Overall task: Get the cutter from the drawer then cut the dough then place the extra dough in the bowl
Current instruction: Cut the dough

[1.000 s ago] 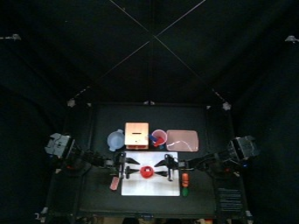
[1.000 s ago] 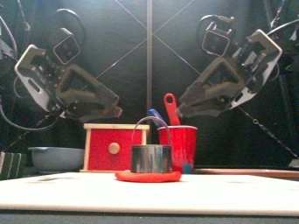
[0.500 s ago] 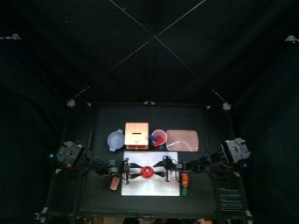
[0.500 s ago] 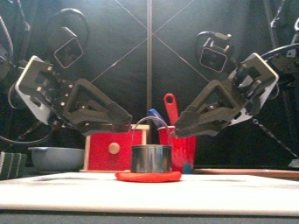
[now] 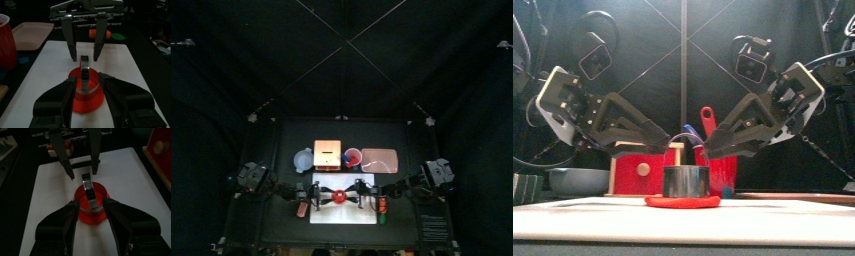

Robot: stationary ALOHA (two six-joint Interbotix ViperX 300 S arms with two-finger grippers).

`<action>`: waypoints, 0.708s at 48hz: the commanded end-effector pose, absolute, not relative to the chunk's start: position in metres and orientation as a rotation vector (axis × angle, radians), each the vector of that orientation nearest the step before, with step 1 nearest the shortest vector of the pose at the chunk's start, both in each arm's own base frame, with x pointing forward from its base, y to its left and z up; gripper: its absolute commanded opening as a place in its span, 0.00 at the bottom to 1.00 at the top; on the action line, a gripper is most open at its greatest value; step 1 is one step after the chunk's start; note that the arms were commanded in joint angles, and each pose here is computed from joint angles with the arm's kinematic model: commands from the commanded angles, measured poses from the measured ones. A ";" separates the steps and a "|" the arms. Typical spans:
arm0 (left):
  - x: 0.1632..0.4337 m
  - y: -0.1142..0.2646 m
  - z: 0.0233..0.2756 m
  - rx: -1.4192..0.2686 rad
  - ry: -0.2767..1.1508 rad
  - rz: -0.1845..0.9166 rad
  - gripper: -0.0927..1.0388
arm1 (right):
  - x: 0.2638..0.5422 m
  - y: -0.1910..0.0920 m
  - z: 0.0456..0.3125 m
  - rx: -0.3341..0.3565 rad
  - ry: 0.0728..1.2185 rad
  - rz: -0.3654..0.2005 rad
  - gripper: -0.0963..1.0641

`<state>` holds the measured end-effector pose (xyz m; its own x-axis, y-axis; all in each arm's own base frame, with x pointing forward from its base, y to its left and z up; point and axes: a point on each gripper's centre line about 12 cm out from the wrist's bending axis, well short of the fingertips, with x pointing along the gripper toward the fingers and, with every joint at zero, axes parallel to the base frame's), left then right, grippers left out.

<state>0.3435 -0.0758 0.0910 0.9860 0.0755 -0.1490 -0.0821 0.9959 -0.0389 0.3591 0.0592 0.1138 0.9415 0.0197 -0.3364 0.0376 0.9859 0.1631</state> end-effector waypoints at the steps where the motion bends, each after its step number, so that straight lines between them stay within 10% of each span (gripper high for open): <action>1: 0.350 -0.076 0.099 -0.052 0.123 0.076 0.78 | 0.365 0.060 0.125 0.176 0.308 -0.006 0.76; 34: 0.361 -0.069 0.084 -0.053 0.181 0.096 0.71 | 0.371 0.061 0.120 0.174 0.329 -0.008 0.75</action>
